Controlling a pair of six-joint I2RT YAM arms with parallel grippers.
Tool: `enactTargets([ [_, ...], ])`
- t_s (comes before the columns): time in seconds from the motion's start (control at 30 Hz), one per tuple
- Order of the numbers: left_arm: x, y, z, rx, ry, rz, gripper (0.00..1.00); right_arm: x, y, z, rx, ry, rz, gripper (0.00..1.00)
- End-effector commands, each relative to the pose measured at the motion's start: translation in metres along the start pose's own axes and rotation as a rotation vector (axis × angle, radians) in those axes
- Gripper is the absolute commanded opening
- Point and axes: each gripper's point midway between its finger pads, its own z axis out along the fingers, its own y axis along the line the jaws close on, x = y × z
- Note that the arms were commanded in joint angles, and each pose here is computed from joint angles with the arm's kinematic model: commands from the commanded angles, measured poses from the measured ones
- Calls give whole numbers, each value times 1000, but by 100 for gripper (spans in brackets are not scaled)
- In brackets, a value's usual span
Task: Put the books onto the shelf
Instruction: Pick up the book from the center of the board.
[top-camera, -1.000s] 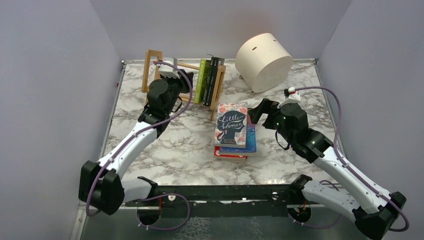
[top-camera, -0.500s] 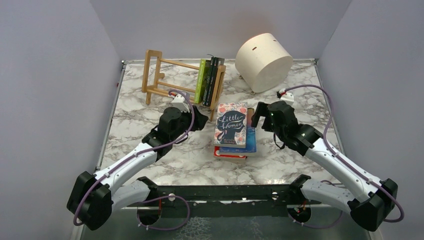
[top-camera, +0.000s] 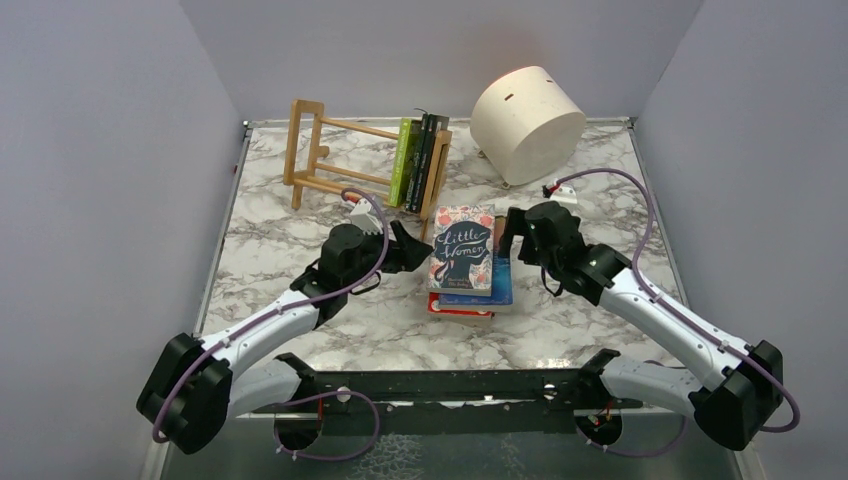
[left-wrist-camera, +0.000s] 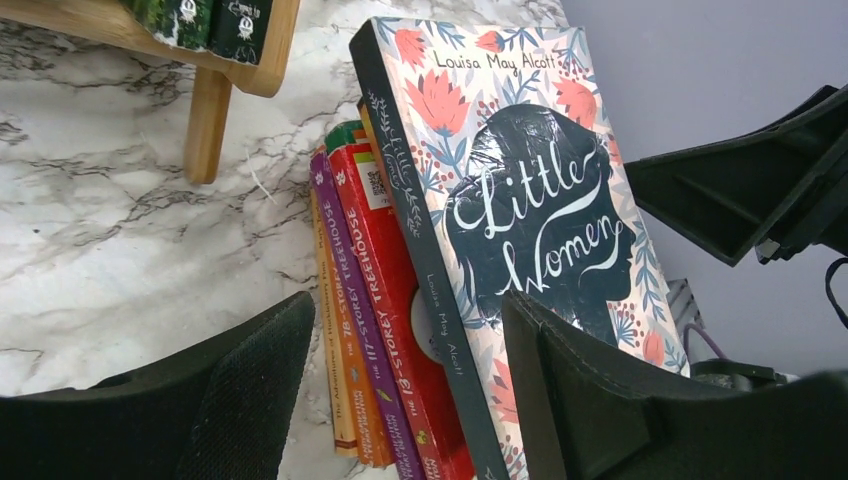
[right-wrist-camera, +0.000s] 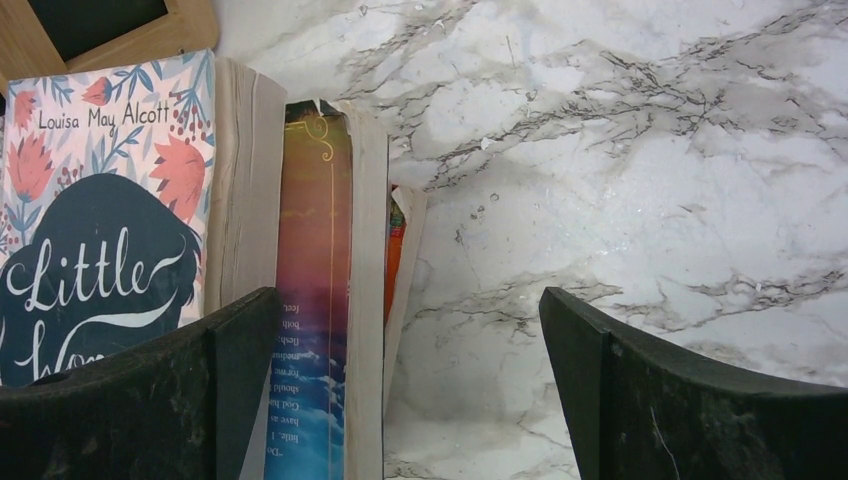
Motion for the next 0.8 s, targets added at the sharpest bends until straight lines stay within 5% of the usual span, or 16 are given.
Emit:
enactTargets([
  [0.0,2,-14,6,77,5,-36,62,3,4,6,-19,2,-4,100],
  [0.77,11,-23,21,142,-48,-173,63,8,26,13,-122,30,-36,100],
])
